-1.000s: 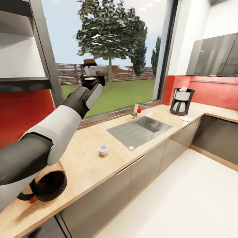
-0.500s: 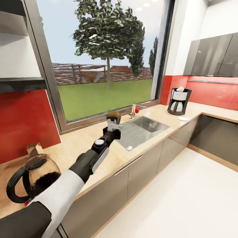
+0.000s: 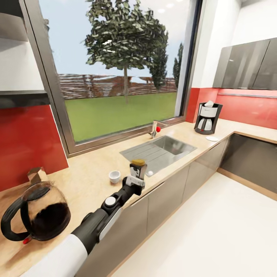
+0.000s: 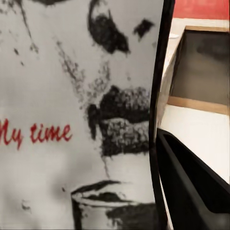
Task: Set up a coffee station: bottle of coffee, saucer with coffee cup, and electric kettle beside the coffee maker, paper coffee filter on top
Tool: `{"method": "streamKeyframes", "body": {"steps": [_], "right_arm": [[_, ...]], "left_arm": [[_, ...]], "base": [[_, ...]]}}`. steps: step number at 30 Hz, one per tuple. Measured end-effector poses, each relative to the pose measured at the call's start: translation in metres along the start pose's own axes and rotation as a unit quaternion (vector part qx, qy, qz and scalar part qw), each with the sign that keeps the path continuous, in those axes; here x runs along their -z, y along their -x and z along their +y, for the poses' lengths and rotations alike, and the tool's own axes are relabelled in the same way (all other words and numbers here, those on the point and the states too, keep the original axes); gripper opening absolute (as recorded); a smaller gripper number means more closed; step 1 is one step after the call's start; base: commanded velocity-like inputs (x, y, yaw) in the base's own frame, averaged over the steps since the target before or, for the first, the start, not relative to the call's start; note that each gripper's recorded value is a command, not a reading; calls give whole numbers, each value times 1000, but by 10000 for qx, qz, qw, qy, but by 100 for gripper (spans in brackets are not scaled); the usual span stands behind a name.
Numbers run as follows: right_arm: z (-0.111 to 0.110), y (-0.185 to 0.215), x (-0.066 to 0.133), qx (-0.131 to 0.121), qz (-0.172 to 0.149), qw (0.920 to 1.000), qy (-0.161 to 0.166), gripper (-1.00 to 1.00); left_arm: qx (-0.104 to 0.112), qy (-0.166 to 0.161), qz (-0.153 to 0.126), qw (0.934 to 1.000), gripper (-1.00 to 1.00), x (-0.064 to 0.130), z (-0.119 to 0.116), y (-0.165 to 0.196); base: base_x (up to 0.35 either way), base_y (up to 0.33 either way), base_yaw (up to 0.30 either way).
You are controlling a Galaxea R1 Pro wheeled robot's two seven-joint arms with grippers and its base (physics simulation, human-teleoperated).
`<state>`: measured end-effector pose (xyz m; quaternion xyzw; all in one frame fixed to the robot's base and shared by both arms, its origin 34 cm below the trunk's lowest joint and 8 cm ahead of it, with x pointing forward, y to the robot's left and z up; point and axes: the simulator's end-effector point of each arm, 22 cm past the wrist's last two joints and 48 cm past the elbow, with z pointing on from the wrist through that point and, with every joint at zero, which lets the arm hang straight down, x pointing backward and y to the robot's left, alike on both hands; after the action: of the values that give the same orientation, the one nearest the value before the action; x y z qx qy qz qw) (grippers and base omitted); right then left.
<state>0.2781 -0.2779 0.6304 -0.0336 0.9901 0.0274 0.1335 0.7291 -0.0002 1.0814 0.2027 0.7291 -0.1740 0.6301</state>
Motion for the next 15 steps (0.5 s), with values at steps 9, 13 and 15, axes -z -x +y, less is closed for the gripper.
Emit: {"method": "streamKeyframes", "body": {"steps": [9,13,15], "right_arm": [[-2,2,0,-17,-36,10000,-24,100],[-7,1,1,-11,-34,10000,-58,100],[-10,1,1,-31,-34,10000,-77,100]], "left_arm": [[-231,-126,-43,9996,-100,8,-20,-11],[-206,-107,-232,9995,-100,11,-20,-8],[-194,-105,-243,9995,-100,12,-20,-9]], "base": [[275,-162,0],[277,-168,-35],[256,-183,-180]]}}
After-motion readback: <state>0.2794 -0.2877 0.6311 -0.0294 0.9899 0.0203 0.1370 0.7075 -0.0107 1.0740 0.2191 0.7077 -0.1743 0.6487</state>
